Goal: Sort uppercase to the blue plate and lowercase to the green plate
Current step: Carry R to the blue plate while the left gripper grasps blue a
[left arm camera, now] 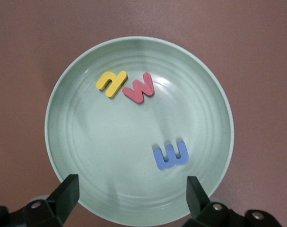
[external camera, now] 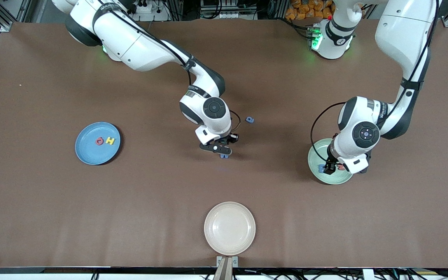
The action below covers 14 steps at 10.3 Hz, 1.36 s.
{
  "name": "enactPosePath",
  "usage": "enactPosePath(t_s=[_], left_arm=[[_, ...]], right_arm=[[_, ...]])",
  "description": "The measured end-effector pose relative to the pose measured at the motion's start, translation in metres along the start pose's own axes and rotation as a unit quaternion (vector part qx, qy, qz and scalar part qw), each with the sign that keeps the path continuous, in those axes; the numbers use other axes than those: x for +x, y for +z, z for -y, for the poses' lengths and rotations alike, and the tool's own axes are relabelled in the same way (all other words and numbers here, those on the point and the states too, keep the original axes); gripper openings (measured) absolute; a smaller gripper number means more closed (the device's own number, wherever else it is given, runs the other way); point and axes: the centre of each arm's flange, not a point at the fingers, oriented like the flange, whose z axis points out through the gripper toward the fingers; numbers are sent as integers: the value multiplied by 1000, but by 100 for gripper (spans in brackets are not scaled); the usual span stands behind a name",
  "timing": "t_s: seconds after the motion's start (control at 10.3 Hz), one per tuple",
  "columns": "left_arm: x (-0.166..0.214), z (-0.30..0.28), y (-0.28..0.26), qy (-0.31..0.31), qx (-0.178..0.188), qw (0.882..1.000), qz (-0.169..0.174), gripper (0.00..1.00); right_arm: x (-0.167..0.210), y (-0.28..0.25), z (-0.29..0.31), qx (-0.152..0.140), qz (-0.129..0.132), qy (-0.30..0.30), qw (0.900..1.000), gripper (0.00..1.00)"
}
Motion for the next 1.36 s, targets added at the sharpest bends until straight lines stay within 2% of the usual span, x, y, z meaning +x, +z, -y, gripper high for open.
enactPosePath(t_s=[0.29, 0.49, 0.78, 1.07, 1.36], left_arm=[[-31, -2, -2, -4, -2, 1000, 8, 100], [-61, 0, -2, -4, 1, 1000, 15, 100], [-141, 5, -7, -14, -1, 1000, 22, 100], [-249, 33, 6, -28, -16, 999, 26, 100], [-320, 70, 32, -39, -17, 999, 31, 100]], right_arm=[[18, -11, -14, -21, 16, -27, 999, 37], [36, -29, -31, -34, 37, -55, 997, 37], [57, -58, -67, -85, 67, -82, 991, 37], [88, -91, -121, -131, 85, -143, 977, 37], [109, -96, -204, -177, 108, -199, 958, 37]])
